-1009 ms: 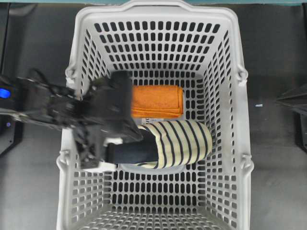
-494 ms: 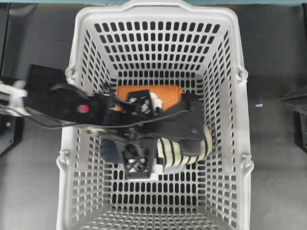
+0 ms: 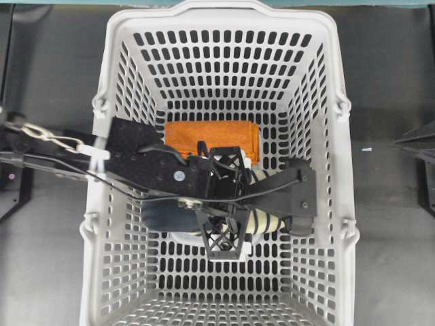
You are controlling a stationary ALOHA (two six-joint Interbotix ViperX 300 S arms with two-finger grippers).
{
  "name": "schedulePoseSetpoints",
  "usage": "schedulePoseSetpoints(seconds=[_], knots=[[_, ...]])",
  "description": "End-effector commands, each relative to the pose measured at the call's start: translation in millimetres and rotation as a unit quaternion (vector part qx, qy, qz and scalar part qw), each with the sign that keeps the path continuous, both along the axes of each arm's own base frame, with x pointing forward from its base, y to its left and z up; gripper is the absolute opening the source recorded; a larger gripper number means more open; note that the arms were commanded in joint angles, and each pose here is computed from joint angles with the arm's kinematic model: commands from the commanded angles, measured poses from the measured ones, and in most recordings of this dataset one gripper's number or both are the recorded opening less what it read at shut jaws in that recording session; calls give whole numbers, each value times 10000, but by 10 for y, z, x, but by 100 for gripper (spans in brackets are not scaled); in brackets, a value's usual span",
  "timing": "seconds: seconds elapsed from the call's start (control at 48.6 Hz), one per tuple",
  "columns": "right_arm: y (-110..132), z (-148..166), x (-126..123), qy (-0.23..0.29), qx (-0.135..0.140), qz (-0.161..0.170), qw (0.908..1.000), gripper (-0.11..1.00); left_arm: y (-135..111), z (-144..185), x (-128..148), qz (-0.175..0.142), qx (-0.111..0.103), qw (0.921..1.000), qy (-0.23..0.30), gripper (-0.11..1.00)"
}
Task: Pick up the slipper from the shopping basket with the left arm.
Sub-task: 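Lower the left gripper and close it on the slipper's striped upper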
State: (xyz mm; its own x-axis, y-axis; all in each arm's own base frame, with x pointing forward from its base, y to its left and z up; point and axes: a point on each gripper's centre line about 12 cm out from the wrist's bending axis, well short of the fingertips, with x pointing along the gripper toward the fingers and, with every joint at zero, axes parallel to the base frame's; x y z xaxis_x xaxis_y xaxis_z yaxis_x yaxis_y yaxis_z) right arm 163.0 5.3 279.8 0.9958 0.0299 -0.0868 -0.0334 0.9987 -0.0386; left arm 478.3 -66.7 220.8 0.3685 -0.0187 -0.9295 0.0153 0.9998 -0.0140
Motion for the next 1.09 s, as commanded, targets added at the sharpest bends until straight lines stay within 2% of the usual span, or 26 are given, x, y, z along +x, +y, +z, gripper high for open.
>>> schedulePoseSetpoints(seconds=[0.0,0.124,0.206,0.35,0.432,0.556,0.762,0.906,1.07], knots=[[7,23,16,-37,25,21,10000,0,63,15,-2,56,8,10000,-48,91],[7,17,16,-29,24,21,10000,0,72,13,-15,50,17,10000,-25,84],[10,18,16,-37,32,29,10000,0,60,20,-20,5,36,10000,-27,64],[23,12,15,-29,32,67,10000,0,44,92,-24,-44,32,9999,-102,23],[25,6,15,-20,62,72,10000,0,45,148,-33,-57,30,9998,-163,6],[23,-14,14,5,130,59,9999,0,43,280,-57,-64,23,9996,-271,5],[25,-14,14,5,122,67,9999,0,-12,702,-74,-100,-1,9992,-400,5],[25,-11,11,-2,130,66,9999,0,-21,1112,-82,-118,21,9991,-402,5],[25,-15,11,13,130,64,9999,0,-30,1622,-136,-350,131,9984,-424,5]])
